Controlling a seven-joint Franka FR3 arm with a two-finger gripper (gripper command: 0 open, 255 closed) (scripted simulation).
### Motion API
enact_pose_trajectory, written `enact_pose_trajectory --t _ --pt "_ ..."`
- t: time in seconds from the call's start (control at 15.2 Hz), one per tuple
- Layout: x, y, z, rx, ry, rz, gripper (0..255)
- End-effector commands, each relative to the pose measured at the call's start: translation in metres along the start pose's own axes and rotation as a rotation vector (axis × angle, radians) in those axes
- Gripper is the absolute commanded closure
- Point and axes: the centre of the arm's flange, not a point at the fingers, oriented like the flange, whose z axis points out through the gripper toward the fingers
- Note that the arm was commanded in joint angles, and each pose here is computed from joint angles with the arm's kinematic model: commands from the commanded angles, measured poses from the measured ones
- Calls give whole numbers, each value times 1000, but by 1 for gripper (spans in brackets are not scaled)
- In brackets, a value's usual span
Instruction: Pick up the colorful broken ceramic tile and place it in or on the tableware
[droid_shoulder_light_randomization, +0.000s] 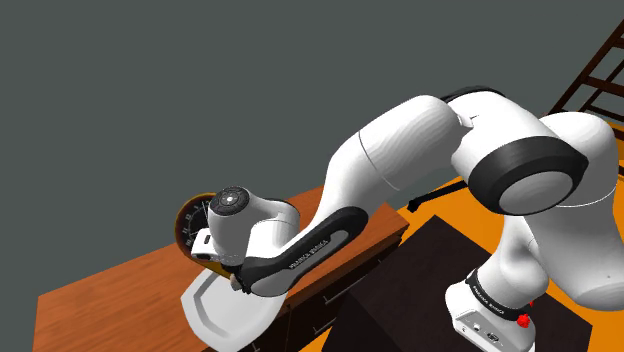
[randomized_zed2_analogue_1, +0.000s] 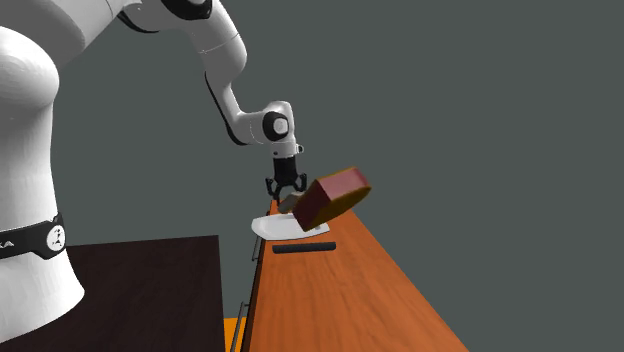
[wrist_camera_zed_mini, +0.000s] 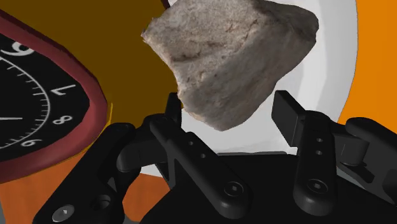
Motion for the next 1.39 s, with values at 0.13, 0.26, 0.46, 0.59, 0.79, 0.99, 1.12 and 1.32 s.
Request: enact_pose_trajectory --t 0.13,0.26,0.46,0.59,0.79,0.99,1.12,1.32 --pt "-11 3 32 9 -20 14 255" --pt "-11 2 43 9 -20 14 255" --pt "-11 1 57 9 -20 14 255" --pt "-11 1 57 9 -20 14 255" --pt "-11 1 57 9 -20 14 255" --pt "-12 8 52 10 -20 15 0" --pt "-7 8 53 9 -21 15 0" --pt "-11 1 57 9 -20 14 0"
